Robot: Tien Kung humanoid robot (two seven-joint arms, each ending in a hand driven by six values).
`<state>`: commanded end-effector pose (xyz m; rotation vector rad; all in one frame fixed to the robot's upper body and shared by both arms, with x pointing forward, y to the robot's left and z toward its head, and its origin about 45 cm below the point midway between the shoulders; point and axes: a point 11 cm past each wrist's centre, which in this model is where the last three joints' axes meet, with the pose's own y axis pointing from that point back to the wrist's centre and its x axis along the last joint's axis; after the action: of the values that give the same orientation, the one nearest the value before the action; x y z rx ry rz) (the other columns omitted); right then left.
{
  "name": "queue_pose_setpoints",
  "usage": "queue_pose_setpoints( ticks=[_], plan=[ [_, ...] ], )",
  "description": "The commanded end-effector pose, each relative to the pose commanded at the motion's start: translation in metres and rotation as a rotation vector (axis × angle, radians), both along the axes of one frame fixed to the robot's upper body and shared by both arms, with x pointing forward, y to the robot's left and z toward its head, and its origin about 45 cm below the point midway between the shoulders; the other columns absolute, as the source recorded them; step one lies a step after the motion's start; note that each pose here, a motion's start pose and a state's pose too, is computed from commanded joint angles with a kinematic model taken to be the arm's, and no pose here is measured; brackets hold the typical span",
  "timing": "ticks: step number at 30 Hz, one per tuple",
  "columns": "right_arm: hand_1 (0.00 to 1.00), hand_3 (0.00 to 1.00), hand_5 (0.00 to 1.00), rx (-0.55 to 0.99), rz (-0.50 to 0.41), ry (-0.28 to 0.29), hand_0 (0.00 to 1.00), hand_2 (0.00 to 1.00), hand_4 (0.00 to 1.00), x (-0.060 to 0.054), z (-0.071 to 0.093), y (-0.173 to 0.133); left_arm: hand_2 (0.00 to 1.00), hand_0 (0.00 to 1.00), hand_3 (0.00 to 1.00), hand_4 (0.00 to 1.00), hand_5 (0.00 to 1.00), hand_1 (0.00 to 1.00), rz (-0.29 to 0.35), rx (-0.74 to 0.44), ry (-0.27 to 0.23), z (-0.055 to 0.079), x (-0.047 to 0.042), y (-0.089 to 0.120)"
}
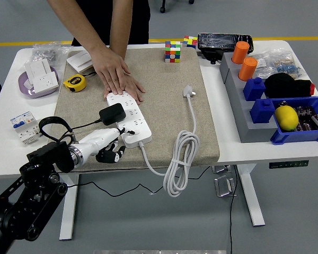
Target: Pick up the plug,place it near the board,insert it into the board,press the button
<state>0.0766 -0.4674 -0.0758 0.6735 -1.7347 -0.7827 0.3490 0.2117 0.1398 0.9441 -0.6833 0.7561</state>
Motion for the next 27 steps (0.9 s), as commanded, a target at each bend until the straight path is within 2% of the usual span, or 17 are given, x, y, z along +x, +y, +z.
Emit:
queue_pose_setpoints(
  ticks=[9, 19, 27],
  plan=[
    [0.775, 0.753, 0.998, 0.000, 0.000, -0.001, 0.820, 0.747, 0.998, 0.001, 0.000, 0.000, 0.098, 0.108, 0.884, 0.345, 0.002, 0.002, -0.001, -0.005, -0.013, 0.002, 0.0023, -0.001],
    [0.775, 0.753, 0.998, 0.000, 0.002, -0.004, 0.819, 0.747, 0.998, 0.002, 0.000, 0.000, 0.098, 0.108, 0.885, 0.350, 0.002, 0.002, -0.027, -0.019, -0.043, 0.011, 0.0048, -0.014],
    [0.776, 0.753, 0.998, -0.002, 0.002, 0.003, 0.820, 0.746, 0.998, -0.001, 0.000, -0.001, 0.098, 0.108, 0.884, 0.357, 0.002, 0.002, -0.017, -0.016, -0.028, 0.004, 0.0063, -0.011]
  ],
)
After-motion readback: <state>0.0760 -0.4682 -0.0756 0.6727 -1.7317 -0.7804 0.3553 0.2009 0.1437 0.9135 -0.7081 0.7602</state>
